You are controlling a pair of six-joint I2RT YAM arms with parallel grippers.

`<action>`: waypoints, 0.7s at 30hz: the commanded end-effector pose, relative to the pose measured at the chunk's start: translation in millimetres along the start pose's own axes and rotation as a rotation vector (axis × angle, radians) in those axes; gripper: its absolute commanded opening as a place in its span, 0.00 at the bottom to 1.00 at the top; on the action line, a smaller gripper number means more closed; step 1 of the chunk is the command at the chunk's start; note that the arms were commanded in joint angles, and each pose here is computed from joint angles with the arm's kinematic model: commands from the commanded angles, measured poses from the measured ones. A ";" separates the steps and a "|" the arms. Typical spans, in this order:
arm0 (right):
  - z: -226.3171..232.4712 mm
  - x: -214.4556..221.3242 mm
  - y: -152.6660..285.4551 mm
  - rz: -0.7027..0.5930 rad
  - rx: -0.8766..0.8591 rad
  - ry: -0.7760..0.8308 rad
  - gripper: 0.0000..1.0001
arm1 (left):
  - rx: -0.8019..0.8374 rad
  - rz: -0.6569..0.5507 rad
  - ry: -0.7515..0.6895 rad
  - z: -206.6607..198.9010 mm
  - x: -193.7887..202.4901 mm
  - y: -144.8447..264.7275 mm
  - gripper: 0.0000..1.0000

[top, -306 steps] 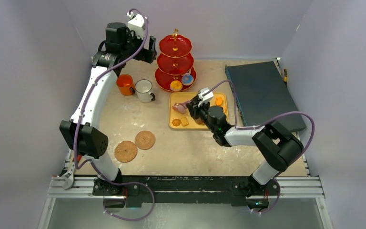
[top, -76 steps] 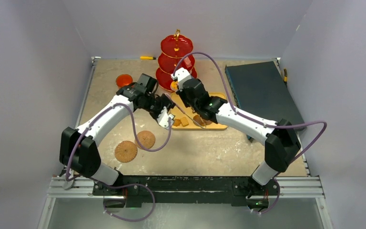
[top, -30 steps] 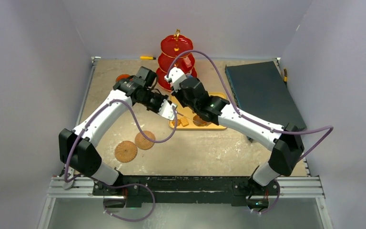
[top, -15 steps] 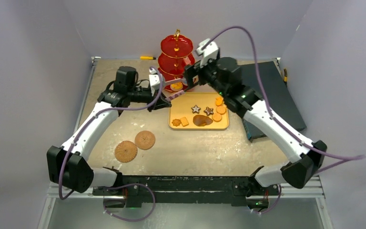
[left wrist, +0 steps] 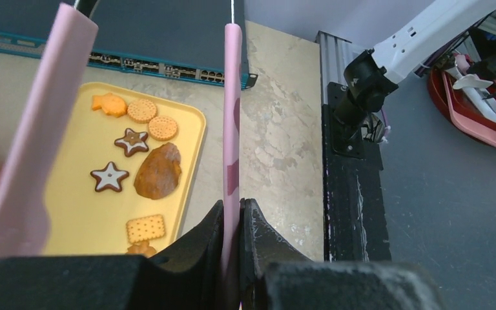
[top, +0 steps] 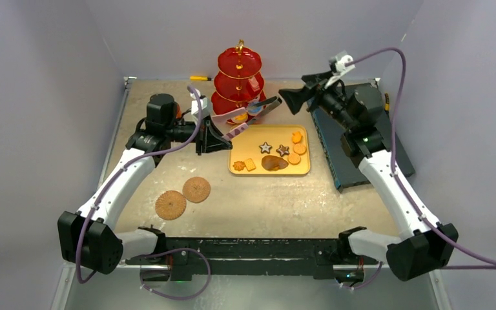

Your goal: Serve the afternoon tea

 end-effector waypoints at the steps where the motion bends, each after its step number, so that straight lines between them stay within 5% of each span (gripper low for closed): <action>1: 4.2 -5.9 25.4 -0.084 -0.191 -0.113 0.98 | 0.054 -0.085 -0.111 -10.2 -34.9 5.8 0.00; 12: 19.8 40.1 49.1 -0.079 -0.539 -0.185 0.98 | 0.075 -0.172 -0.142 -6.4 -63.4 3.4 0.00; 21: 60.9 59.1 14.8 -0.079 -0.752 -0.116 0.98 | 0.163 -0.180 -0.190 -13.6 -75.8 -6.4 0.00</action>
Point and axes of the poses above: each gripper's point midway between its finger pads, its own y axis back along the fingers, its own z axis along the line the jaws close on, x = y × z, the point moved 4 cm from there along y, back along the fingers, and after that the axes turned 13 degrees about -y, right-handed, at the moved point
